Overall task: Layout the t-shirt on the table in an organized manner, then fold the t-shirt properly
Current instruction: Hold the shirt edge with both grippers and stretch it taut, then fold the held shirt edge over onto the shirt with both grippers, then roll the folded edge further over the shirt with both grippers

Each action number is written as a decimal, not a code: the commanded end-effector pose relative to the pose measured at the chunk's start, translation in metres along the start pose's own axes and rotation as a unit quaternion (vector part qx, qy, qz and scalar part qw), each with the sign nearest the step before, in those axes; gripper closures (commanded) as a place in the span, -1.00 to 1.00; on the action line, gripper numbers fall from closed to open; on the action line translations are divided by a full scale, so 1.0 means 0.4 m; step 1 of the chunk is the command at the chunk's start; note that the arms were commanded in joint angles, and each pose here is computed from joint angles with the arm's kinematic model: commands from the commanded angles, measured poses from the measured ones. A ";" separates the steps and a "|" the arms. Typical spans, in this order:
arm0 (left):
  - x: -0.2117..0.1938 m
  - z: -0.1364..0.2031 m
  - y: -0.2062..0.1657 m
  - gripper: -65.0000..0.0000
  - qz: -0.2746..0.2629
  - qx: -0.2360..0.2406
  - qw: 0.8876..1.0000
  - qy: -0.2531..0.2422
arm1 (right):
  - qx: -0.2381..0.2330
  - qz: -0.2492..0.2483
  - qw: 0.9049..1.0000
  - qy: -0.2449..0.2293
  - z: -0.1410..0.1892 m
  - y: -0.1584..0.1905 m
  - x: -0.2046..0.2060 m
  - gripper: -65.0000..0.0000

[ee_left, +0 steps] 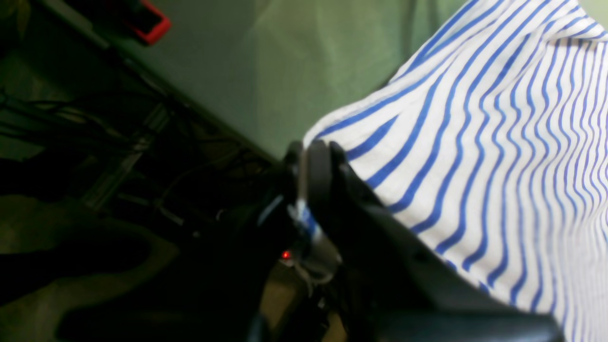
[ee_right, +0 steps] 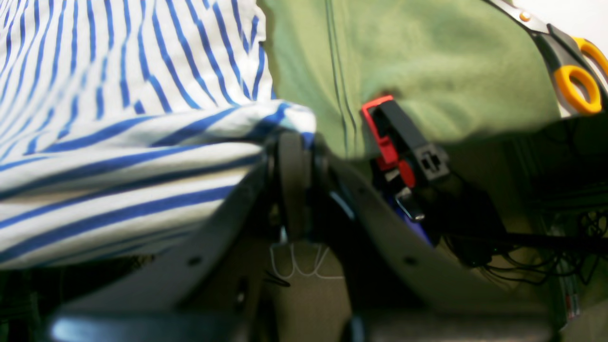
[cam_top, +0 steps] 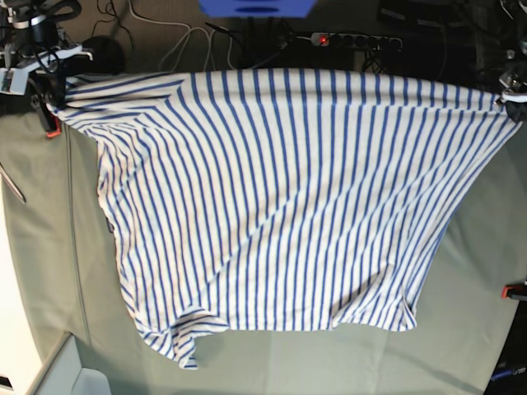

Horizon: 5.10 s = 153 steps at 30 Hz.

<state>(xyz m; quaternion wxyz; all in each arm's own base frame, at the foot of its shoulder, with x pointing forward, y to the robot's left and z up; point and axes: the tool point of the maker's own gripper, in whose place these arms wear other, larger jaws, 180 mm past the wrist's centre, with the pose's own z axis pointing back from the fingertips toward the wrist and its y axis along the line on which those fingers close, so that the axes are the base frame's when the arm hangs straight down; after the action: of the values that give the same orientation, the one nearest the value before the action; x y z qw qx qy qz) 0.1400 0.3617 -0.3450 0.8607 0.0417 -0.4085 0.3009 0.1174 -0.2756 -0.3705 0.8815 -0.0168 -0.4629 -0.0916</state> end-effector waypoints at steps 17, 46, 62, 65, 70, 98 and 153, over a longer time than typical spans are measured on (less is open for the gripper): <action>0.013 -0.066 0.004 0.99 0.041 0.000 0.999 -0.014 | 0.016 0.006 0.999 -0.030 -0.072 0.027 0.042 1.00; 0.169 -0.307 -0.319 0.99 -0.005 -0.092 0.995 -0.024 | 0.065 -0.026 0.994 -0.089 -0.356 0.075 0.203 1.00; 0.215 -0.385 -0.388 0.98 0.006 -0.121 0.992 -0.029 | 0.071 0.001 0.995 -0.069 -0.441 0.103 0.230 1.00; 0.197 -0.397 -0.376 0.90 0.011 -0.117 0.993 -0.026 | 0.073 -0.003 0.995 -0.062 -0.448 0.103 0.219 0.89; 0.191 -0.403 -0.389 0.31 -0.006 -0.123 0.992 -0.020 | 0.072 0.000 0.995 -0.064 -0.447 0.101 0.225 0.40; -0.088 -0.401 -0.274 -0.29 -0.003 -0.084 0.996 0.041 | 0.051 0.027 0.998 -0.040 -0.342 0.077 0.134 0.06; 0.229 -0.299 -0.343 1.00 -0.058 -0.107 0.985 -0.124 | 0.030 0.112 0.988 -0.101 -0.330 0.085 0.395 1.00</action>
<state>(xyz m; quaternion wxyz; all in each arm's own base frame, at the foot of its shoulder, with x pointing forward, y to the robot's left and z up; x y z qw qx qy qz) 0.3315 0.3189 -0.3594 0.8401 -0.0088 -0.5036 0.2016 0.3131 -0.2730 -0.3321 0.8510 -0.0384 -0.5234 0.0210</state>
